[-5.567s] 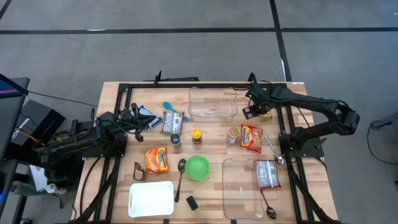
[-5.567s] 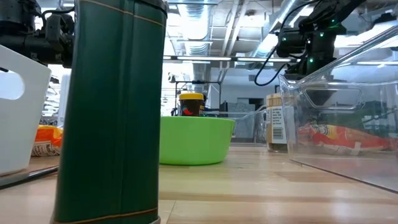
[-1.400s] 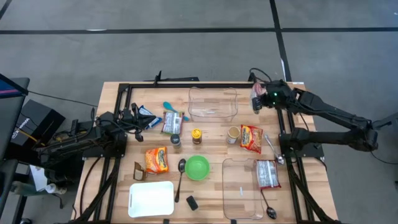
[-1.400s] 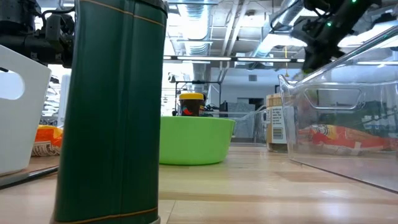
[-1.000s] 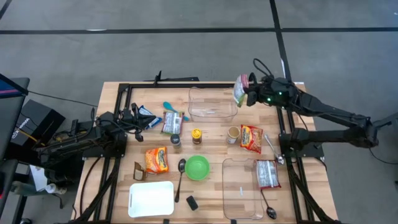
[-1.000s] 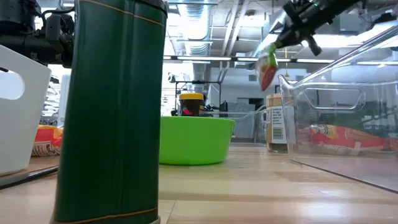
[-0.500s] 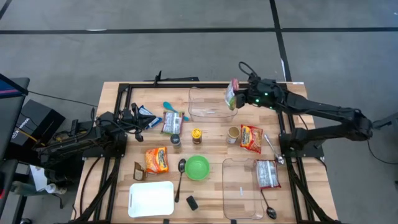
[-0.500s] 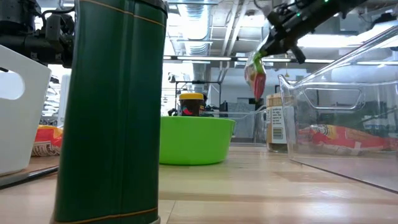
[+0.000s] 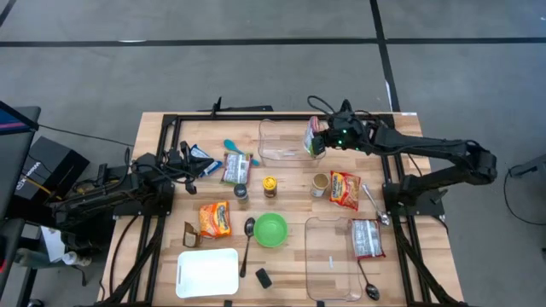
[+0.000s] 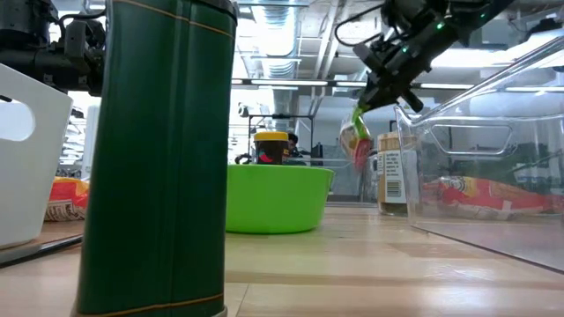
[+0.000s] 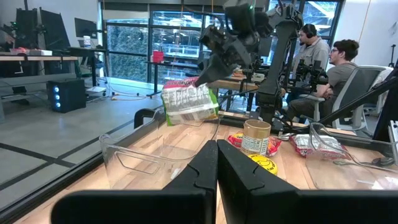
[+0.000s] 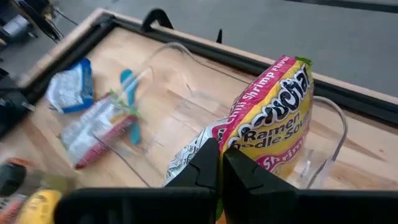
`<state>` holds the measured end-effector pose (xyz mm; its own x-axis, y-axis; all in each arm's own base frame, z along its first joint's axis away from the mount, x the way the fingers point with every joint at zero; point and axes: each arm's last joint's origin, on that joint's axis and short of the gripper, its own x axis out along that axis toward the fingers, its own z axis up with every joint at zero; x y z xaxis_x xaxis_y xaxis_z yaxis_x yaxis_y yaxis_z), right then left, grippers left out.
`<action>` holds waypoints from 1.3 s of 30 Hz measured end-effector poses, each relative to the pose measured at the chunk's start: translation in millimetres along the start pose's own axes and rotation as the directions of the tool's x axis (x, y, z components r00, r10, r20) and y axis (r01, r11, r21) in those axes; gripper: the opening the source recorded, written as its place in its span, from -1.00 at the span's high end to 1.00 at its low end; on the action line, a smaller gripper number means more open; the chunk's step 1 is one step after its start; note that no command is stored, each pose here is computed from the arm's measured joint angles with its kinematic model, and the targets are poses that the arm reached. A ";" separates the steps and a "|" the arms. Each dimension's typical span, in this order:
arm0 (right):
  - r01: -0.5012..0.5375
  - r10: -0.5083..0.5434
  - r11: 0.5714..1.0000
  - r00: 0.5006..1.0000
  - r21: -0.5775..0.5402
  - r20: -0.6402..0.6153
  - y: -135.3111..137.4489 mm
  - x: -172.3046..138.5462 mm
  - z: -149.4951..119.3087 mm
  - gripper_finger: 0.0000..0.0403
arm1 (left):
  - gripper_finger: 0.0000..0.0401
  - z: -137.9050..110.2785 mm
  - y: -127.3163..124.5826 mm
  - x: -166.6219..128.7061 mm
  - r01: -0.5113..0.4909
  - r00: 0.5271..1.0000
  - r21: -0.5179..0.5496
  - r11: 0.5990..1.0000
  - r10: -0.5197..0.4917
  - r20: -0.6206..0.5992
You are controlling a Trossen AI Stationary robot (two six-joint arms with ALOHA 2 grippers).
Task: Pick & Place Food Item
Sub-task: Put the right green noodle pack into the top transparent bin
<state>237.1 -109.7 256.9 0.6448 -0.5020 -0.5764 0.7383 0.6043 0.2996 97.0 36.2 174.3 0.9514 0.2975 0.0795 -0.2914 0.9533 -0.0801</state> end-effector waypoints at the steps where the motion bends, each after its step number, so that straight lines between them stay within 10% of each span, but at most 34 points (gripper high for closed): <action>1: 0.009 -0.009 1.000 1.000 -0.002 -0.005 -1.5 2.7 -0.2 1.00 | 1.00 0.0 0.0 0.0 0.000 1.000 0.000 1.000 0.000 0.000; 39: 0.152 -0.179 0.981 0.951 -0.124 -0.251 -18.2 24.4 -26.9 1.00 | 1.00 0.0 -0.1 0.0 0.001 1.000 0.000 1.000 -0.001 0.000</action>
<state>234.1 -116.3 217.0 0.4318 -0.4304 -0.7927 0.7971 0.5934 0.1120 97.1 36.2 174.4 0.9516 0.2967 0.0796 -0.2906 0.9535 -0.0800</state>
